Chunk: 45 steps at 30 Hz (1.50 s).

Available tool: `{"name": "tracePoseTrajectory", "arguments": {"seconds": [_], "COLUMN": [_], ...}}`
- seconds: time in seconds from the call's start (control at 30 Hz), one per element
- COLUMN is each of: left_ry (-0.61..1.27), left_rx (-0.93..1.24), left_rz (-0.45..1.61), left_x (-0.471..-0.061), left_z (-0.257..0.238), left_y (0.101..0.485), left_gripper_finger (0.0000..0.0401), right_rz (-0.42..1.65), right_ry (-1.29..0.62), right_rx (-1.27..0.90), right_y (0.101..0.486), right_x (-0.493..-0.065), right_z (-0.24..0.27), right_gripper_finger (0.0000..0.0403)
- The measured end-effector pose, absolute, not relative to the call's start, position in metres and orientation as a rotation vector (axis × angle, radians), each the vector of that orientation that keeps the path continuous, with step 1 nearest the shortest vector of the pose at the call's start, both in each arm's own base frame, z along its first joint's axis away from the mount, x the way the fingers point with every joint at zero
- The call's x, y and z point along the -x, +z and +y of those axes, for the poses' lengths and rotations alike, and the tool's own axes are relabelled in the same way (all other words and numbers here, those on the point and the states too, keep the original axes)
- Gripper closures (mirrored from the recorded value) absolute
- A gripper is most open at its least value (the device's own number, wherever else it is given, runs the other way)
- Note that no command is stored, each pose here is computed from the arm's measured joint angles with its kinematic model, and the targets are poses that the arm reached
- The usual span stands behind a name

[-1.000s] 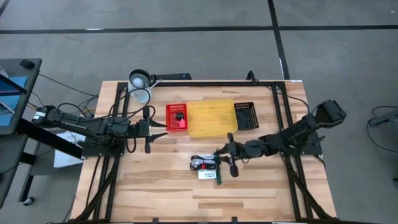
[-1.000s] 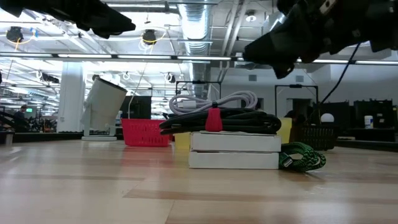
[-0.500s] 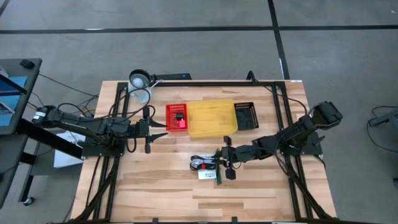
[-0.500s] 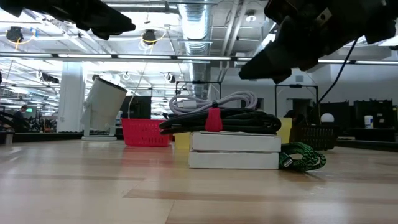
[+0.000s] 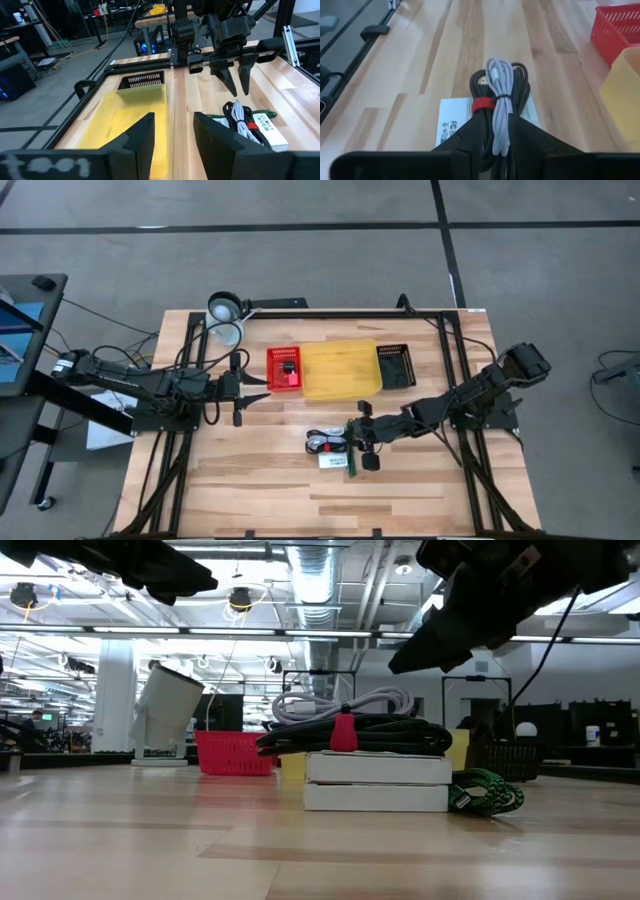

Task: Pick and place items into bin
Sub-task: Put the white charger cable into the yellow bin

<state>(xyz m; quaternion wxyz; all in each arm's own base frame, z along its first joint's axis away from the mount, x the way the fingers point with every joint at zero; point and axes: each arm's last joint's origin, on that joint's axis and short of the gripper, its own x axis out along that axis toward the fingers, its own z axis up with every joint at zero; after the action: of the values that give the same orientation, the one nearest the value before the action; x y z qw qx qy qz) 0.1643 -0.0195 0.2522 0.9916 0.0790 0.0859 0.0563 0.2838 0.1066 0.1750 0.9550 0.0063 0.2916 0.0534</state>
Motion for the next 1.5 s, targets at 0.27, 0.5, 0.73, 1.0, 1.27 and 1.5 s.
{"name": "tracePoseTrajectory", "arguments": {"seconds": [0.27, 0.5, 0.73, 1.0, 1.27, 1.5], "left_ry": [0.114, 0.114, 0.114, 0.115, 0.115, 0.115], "left_rx": [-0.158, -0.158, -0.157, -0.143, -0.142, -0.135], "left_rz": [0.172, 0.172, 0.172, 0.171, 0.171, 0.171], "left_x": [-0.164, -0.164, -0.164, -0.164, -0.164, -0.164], "left_z": [-0.020, -0.020, -0.020, -0.020, -0.020, -0.020], "left_y": [0.252, 0.252, 0.252, 0.252, 0.252, 0.252], "left_gripper_finger": [0.0273, 0.0273, 0.0274, 0.0274, 0.0274, 0.0274], "right_rz": [0.593, 0.593, 0.628, 0.620, 0.620, 0.621], "right_ry": [0.101, 0.103, 0.094, 0.086, 0.088, 0.088], "right_rx": [-0.006, 0.004, 0.014, 0.017, 0.015, 0.015], "right_y": [0.175, 0.175, 0.159, 0.153, 0.153, 0.153], "right_x": [-0.285, -0.285, -0.291, -0.296, -0.296, -0.296], "right_z": [0.104, 0.104, 0.104, 0.102, 0.102, 0.102], "right_gripper_finger": [0.0253, 0.0237, 0.0250, 0.0255, 0.0270, 0.0299]}}
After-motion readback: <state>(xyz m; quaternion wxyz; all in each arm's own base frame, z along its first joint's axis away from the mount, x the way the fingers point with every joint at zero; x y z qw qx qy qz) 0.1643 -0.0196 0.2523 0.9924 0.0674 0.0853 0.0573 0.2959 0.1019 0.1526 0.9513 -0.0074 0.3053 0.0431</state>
